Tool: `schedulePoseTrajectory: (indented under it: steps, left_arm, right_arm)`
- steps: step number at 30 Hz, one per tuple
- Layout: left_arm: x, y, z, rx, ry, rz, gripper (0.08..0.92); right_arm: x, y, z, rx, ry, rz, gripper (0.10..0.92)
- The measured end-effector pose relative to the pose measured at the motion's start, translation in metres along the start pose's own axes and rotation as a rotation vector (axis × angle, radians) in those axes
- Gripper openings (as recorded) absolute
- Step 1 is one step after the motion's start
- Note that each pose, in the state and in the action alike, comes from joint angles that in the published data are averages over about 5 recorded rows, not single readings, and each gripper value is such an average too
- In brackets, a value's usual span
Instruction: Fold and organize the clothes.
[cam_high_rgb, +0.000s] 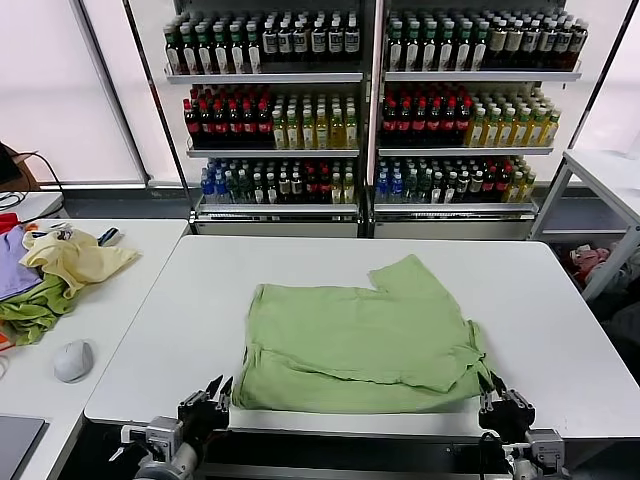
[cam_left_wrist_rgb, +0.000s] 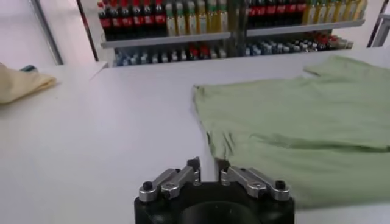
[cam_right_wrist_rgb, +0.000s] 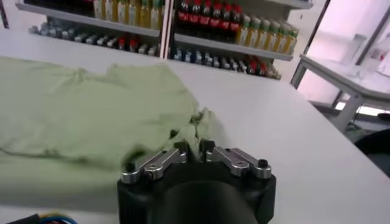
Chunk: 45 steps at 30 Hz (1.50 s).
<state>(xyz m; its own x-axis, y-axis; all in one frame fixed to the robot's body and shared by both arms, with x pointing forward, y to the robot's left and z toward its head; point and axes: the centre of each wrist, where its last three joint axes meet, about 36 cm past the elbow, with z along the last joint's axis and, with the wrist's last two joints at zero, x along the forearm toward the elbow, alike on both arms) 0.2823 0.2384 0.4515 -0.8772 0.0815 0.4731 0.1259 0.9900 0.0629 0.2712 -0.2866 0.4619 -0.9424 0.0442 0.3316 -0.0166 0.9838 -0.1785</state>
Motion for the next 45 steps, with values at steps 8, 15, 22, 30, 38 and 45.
schedulePoseTrajectory:
  steps: [8,15,22,30,38,45]
  left_arm:
    - [-0.016,0.008,-0.017,0.013,-0.066,0.01,0.612]
    - [-0.068,0.007,-0.036,0.052,-0.088,0.033,0.804]
    - [-0.129,0.003,-0.057,0.046,-0.092,0.029,0.823]
    - [-0.193,0.001,-0.079,0.03,-0.063,-0.003,0.823]
    - [-0.238,-0.001,-0.097,0.033,-0.031,-0.022,0.823]
    - [-0.265,-0.004,-0.103,0.032,0.0,-0.031,0.823]
  right_arm:
    - [-0.043,-0.001,-0.021,-0.019,-0.057,-0.014,0.695]
    - [-0.114,0.002,-0.038,-0.065,-0.048,-0.047,0.819]
    - [-0.188,0.006,-0.056,-0.082,-0.007,-0.086,0.823]
    - [-0.261,0.013,-0.077,-0.091,0.053,-0.13,0.823]
    - [-0.32,0.015,-0.096,-0.1,0.11,-0.116,0.823]
    - [-0.355,0.013,-0.105,-0.099,0.145,-0.087,0.823]
